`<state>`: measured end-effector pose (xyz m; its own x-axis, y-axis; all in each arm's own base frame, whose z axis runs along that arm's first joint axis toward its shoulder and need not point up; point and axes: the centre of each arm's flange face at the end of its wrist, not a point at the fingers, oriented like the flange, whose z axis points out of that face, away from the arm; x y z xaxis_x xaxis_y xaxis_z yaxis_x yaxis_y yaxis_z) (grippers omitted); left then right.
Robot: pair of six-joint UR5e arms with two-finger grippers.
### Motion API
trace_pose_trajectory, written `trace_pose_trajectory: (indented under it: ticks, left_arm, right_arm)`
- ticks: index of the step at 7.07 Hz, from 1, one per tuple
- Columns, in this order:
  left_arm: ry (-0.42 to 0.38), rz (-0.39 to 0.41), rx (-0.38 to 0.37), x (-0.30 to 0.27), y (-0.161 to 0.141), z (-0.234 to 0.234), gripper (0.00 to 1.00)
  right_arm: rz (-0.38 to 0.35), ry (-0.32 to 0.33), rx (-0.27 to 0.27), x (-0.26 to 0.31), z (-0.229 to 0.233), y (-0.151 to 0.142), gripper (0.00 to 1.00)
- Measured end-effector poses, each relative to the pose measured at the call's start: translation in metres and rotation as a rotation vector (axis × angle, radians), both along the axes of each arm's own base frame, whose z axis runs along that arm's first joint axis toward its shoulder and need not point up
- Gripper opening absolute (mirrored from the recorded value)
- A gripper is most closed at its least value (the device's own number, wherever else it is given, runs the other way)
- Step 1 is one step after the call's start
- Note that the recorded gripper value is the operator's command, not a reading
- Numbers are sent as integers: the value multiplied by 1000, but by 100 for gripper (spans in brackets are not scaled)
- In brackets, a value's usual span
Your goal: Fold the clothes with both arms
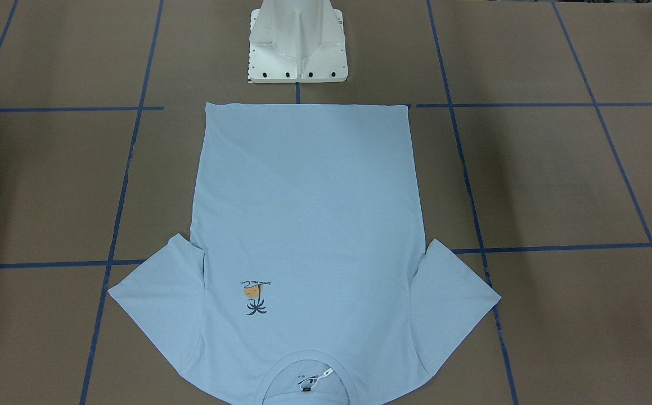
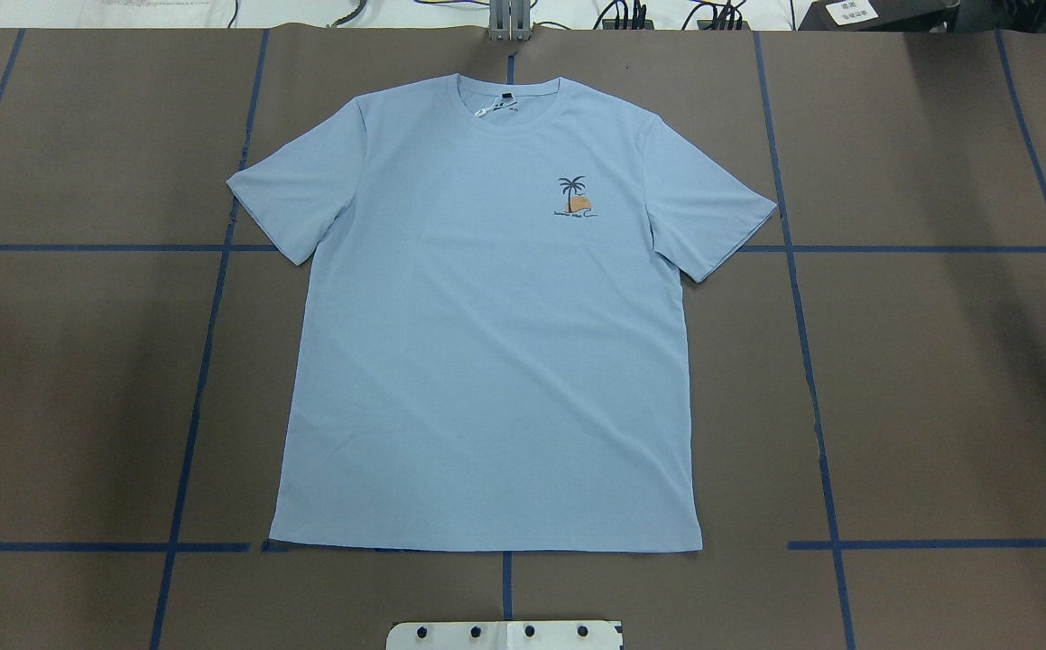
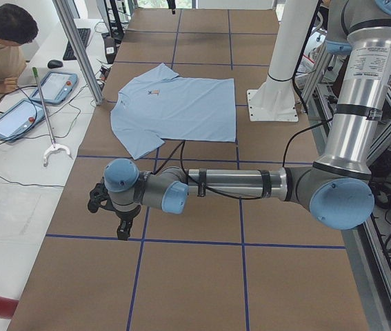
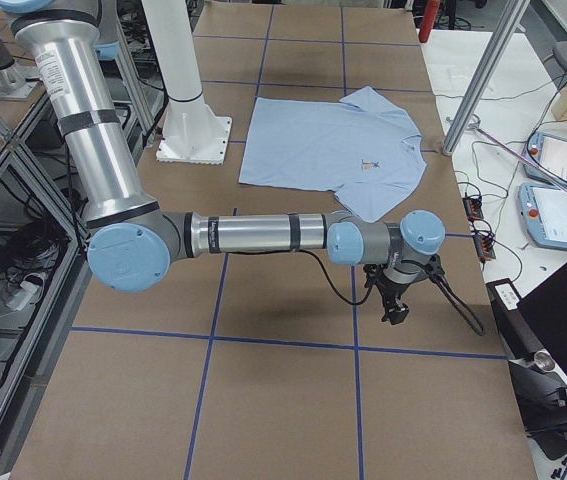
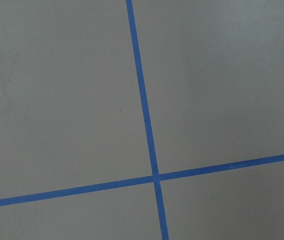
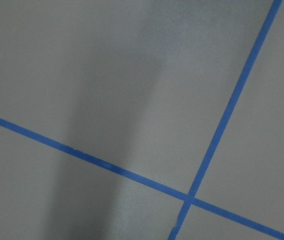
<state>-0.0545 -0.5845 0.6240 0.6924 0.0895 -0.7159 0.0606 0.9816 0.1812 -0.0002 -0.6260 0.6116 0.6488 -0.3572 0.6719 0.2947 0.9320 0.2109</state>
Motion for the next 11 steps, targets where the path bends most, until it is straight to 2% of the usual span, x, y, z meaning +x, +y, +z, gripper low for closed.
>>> trace_pose_trajectory:
  ticks: [5, 6, 7, 8, 9, 10, 11]
  left_arm:
    - [23, 17, 26, 12, 5, -13, 100]
    - [62, 32, 25, 16, 7, -14, 100]
    - [117, 50, 25, 21, 9, -17, 100]
    - [160, 71, 43, 28, 9, -23, 100]
    - [184, 88, 78, 38, 8, -31, 100]
    - [209, 87, 96, 55, 8, -44, 100]
    - [245, 74, 91, 83, 9, -65, 100]
  right_arm:
    - [67, -5, -30, -2, 8, 11, 100]
    - [74, -7, -33, -6, 3, 10, 100]
    - [60, -9, -23, -21, 1, 9, 100]
    - [31, -12, 9, -41, 5, 9, 100]
    - [0, -21, 52, -62, 17, 6, 100]
    - [-18, -31, 72, -90, 22, 1, 100]
    - [-1, -45, 62, -127, 7, -9, 100]
